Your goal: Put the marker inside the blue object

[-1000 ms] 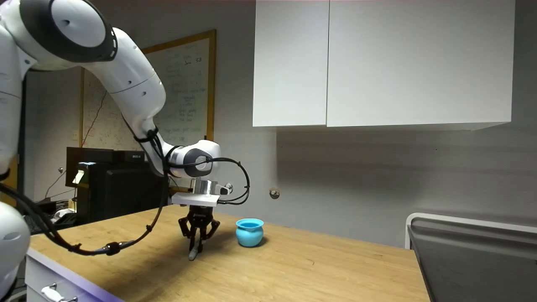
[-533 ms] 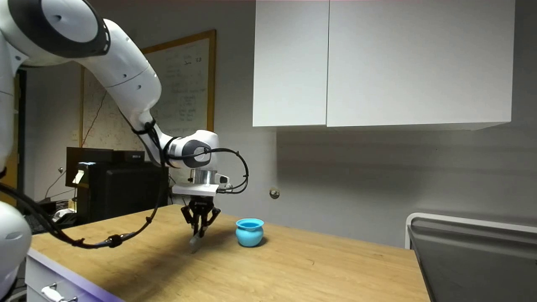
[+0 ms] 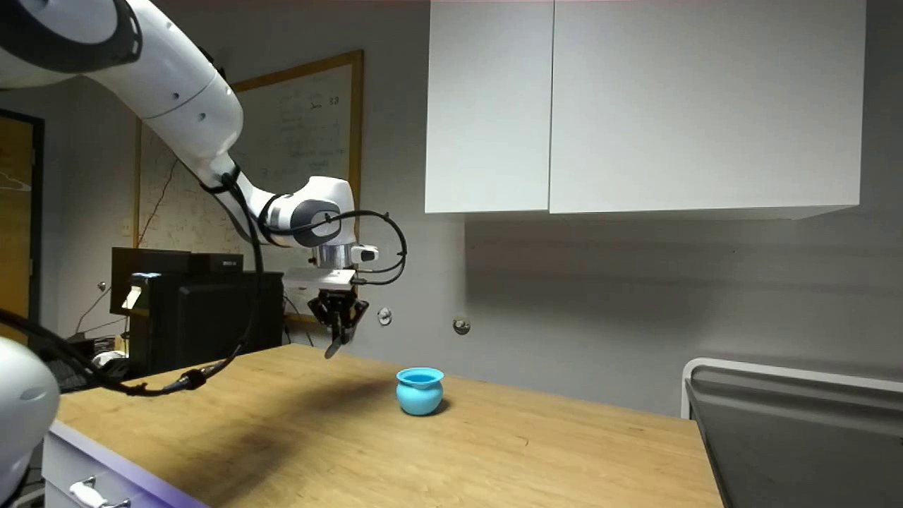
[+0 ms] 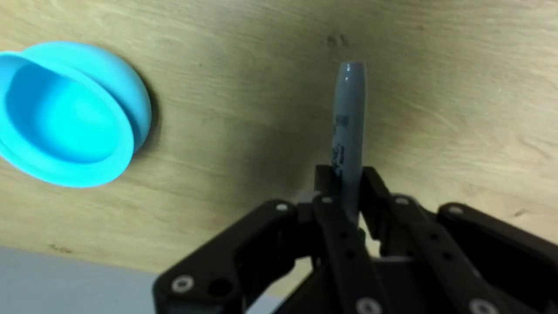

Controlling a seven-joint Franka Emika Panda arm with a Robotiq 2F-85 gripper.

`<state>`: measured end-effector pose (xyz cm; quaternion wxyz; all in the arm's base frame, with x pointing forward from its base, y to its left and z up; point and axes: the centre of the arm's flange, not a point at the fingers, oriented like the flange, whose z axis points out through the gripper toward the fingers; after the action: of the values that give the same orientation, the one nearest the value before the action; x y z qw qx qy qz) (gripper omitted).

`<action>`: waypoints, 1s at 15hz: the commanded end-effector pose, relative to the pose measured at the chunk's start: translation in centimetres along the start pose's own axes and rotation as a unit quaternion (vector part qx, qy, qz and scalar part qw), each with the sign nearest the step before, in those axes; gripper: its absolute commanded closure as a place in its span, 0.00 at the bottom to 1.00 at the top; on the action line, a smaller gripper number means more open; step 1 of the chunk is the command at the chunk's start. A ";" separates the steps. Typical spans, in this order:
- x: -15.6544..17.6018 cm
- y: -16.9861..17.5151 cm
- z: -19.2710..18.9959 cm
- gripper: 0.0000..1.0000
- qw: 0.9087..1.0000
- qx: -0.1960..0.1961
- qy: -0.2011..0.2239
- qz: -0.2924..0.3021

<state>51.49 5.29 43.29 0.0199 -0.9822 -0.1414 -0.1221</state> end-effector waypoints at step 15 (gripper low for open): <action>2.1 13.6 -4.9 0.95 0.940 -0.151 0.204 0.229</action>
<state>55.89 -7.70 49.39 -0.0472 -0.9470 0.0656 -0.3110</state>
